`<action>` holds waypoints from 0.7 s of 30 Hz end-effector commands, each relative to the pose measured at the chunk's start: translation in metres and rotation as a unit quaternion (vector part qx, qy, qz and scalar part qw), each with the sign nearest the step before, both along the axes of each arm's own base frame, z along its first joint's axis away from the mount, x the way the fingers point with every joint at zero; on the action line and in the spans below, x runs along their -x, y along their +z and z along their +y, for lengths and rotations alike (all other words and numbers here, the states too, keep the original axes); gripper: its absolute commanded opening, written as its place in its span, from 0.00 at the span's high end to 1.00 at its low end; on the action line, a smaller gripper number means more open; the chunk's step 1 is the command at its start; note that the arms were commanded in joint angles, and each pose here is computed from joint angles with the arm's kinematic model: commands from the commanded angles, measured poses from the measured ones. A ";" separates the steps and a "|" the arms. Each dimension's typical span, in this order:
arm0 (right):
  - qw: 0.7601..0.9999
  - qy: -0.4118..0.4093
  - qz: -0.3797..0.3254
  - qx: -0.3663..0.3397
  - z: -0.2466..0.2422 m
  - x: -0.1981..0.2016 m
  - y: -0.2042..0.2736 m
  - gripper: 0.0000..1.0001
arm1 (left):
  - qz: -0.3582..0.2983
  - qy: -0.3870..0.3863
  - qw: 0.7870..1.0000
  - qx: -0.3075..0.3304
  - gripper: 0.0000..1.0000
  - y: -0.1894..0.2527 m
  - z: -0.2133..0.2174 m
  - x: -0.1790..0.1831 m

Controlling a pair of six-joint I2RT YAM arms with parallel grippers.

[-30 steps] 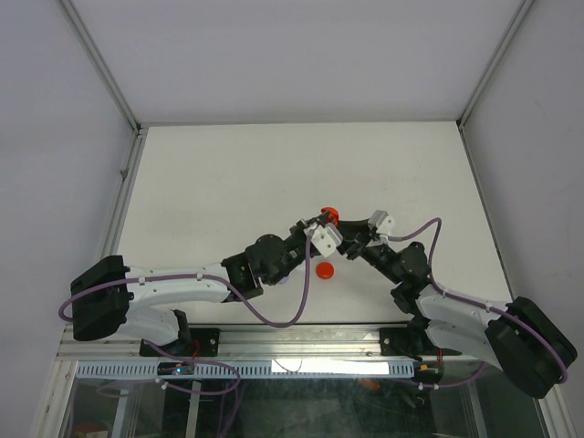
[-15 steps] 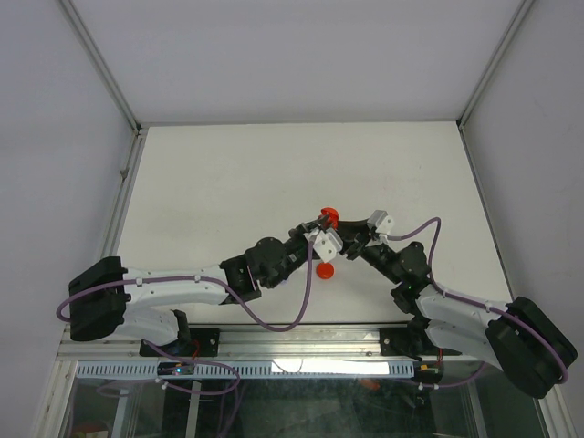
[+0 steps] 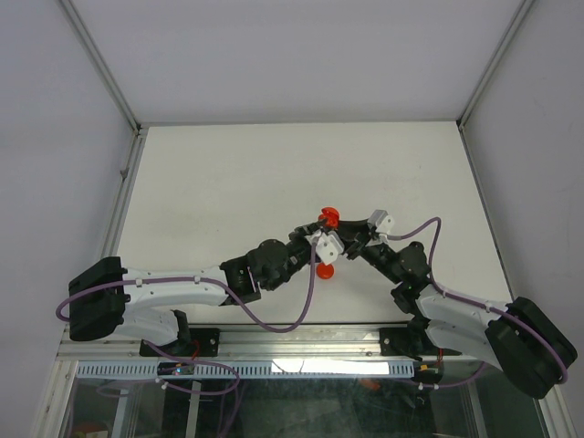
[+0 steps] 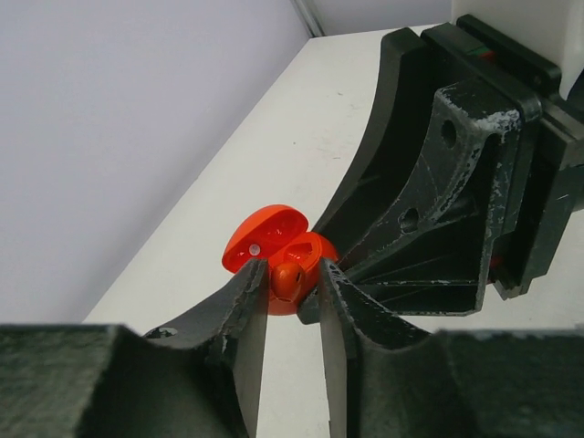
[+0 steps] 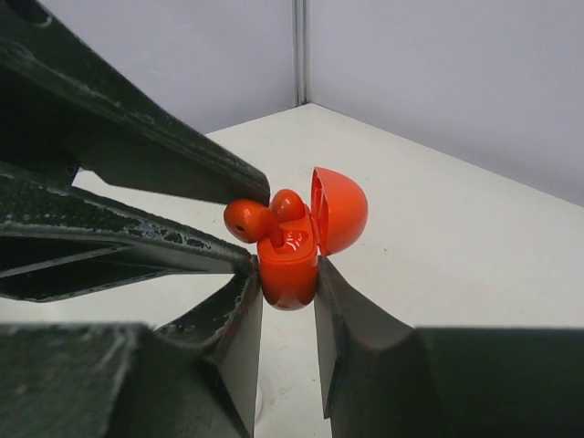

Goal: Insert the wireless bluetooth earbuds into the charging case
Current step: Place the earbud in the charging case.

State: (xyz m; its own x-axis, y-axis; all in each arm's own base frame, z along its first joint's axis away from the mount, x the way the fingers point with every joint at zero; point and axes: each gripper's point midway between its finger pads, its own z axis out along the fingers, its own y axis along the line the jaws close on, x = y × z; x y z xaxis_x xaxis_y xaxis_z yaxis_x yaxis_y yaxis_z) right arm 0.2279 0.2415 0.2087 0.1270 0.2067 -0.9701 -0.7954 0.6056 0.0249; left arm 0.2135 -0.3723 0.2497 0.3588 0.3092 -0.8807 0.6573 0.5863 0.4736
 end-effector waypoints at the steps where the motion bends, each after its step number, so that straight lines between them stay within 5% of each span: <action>1: 0.998 -0.012 -0.048 -0.046 -0.004 -0.003 0.041 1.00 | 0.012 -0.014 0.999 0.039 0.68 0.022 -0.002 0.009; 11: 0.998 -0.016 -0.043 -0.039 -0.003 -0.006 0.035 1.00 | 0.113 -0.004 0.985 0.127 0.54 0.051 0.002 0.016; 21: 0.998 -0.016 -0.043 -0.038 -0.003 -0.006 0.034 1.00 | 0.262 0.044 0.939 0.220 0.44 0.063 0.009 0.010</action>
State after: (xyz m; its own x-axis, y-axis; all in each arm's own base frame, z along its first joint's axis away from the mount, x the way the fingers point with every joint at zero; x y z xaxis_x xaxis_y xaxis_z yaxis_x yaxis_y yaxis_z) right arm 0.2308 0.2405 0.2079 0.1280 0.2069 -0.9699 -0.7864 0.6171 0.0279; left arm 0.2008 -0.3715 0.2850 -0.0130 0.0559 -0.9984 0.7259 0.6872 0.0290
